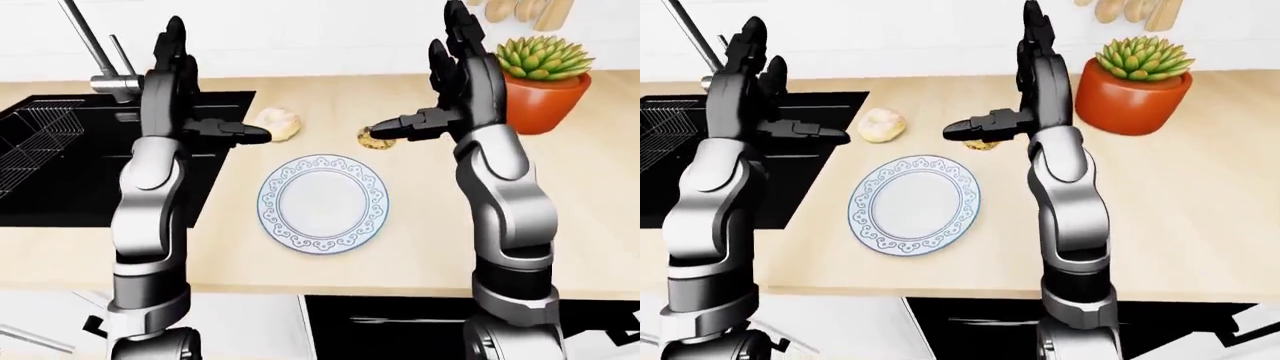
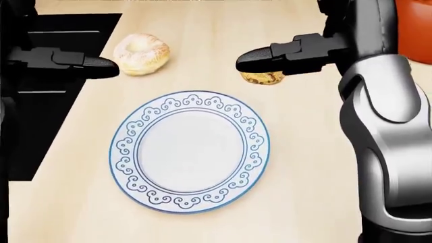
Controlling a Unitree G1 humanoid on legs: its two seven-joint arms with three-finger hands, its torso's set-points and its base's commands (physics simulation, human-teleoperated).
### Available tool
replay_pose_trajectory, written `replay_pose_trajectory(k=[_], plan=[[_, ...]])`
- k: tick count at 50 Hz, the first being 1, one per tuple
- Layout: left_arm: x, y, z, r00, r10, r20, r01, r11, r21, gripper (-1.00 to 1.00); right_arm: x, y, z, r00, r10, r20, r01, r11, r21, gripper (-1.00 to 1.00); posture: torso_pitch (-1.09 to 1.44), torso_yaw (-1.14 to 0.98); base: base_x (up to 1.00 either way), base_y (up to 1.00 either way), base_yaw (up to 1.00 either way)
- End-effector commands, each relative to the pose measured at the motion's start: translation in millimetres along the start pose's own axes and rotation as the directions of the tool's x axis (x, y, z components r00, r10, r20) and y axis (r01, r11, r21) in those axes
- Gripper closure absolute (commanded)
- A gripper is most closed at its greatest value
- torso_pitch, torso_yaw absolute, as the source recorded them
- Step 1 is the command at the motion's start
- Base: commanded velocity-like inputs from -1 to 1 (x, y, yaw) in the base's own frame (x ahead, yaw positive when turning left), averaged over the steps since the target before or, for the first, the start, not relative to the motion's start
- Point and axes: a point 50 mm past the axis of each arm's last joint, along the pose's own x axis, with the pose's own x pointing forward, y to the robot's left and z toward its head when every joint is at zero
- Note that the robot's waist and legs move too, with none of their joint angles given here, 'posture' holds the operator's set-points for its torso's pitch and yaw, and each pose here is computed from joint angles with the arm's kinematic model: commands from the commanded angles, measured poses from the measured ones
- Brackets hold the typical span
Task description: Place the pastries on the plates.
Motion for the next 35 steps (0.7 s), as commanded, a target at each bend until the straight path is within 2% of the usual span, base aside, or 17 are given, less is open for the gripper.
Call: replay_pose_trajectory(k=[1, 5, 9, 12, 18, 25, 29, 35], plan=[[1.2, 6.2, 18.5, 0.996, 0.026, 0.085, -0.027, 1.0, 0.01, -1.0, 2.9, 1.7, 19.7, 0.997, 0.008, 0.081, -0.007, 1.0, -0.014, -1.0, 0.0, 0.0, 0.0, 0.0, 0.0], [1.2, 7.0, 18.8, 0.996, 0.028, 0.087, -0.028, 1.0, 0.009, -1.0, 10.0, 0.5, 20.6, 0.999, -0.003, 0.054, 0.006, 0.999, -0.05, -1.0, 0.0, 0.0, 0.0, 0.0, 0.0], [-0.1, 7.4, 18.0, 0.996, 0.03, 0.086, -0.031, 0.999, 0.012, -1.0, 18.0, 2.2, 21.3, 1.0, 0.002, 0.014, 0.0, 0.991, -0.135, -1.0, 0.0, 0.0, 0.0, 0.0, 0.0], [-1.1, 8.2, 18.9, 0.996, 0.032, 0.089, -0.034, 0.999, 0.014, -1.0, 27.8, 0.9, 32.7, 1.0, -0.006, 0.01, 0.008, 0.99, -0.144, -1.0, 0.0, 0.0, 0.0, 0.0, 0.0], [-4.9, 12.8, 13.4, 0.995, 0.05, 0.083, -0.051, 0.999, 0.002, -1.0, 53.5, -8.1, 47.5, 0.999, -0.039, -0.021, 0.034, 0.978, -0.205, -1.0, 0.0, 0.0, 0.0, 0.0, 0.0], [-6.1, 15.8, 11.8, 0.995, 0.059, 0.081, -0.059, 0.998, -0.001, -1.0, 85.3, -6.9, 66.3, 0.999, -0.004, -0.041, -0.006, 0.965, -0.263, -1.0, 0.0, 0.0, 0.0, 0.0, 0.0], [-5.9, 15.5, 13.9, 0.995, 0.057, 0.084, -0.057, 0.998, -0.003, -1.0, 99.8, -8.4, 58.7, 0.997, 0.002, -0.076, -0.024, 0.957, -0.288, -1.0, 0.0, 0.0, 0.0, 0.0, 0.0], [-4.4, 16.4, 17.7, 0.995, 0.056, 0.088, -0.056, 0.998, -0.004, -1.0, 116.3, -17.9, 32.2, 0.987, -0.031, -0.156, -0.024, 0.939, -0.342, -1.0, 0.0, 0.0, 0.0, 0.0, 0.0]])
